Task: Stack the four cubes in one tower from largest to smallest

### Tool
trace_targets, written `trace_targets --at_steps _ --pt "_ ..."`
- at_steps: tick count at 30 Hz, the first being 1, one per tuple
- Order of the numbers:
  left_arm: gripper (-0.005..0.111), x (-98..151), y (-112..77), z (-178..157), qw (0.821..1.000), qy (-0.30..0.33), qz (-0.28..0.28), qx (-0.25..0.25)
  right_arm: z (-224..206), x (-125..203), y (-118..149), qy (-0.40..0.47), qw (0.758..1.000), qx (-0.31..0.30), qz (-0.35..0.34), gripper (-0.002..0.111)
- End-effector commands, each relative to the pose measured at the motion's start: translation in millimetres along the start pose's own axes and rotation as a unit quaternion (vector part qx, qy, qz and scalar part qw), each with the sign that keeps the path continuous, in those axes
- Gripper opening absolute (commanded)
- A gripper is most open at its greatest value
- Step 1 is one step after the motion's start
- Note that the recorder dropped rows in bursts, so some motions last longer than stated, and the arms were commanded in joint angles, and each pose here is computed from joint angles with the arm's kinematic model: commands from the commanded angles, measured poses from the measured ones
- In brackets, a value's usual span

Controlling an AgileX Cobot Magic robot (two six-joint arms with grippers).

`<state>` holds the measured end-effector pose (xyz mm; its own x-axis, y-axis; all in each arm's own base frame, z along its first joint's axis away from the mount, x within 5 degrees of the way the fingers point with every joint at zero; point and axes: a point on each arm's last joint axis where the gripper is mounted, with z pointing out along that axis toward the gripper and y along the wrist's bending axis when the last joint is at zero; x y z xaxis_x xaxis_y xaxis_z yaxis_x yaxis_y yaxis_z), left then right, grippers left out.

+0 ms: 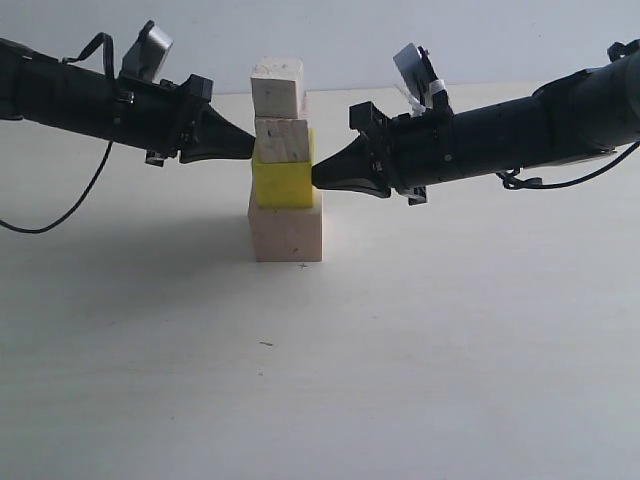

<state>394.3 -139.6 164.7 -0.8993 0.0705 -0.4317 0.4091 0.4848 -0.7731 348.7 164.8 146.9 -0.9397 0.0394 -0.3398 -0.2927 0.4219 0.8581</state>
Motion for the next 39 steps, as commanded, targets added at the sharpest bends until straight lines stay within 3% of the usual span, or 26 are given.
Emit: trace_targets --at_steps 1,13,23,39 --pt "0.0 -1 0.2 4 1.0 0.0 0.004 0.002 0 -2 4 -0.001 1.0 -0.013 -0.01 0.0" --pt "0.0 -4 1.7 -6 1.0 -0.009 -0.003 0.004 -1 -3 3 -0.006 1.0 -0.004 -0.011 0.0" --pt "0.0 -14 -20.9 -28 0.999 -0.031 0.02 0.011 -3 -7 8 -0.012 1.0 -0.004 -0.021 0.0" --pt "0.0 -15 -33.8 -35 0.999 -0.03 0.024 0.026 -21 -28 40 -0.034 0.996 0.044 -0.067 0.0"
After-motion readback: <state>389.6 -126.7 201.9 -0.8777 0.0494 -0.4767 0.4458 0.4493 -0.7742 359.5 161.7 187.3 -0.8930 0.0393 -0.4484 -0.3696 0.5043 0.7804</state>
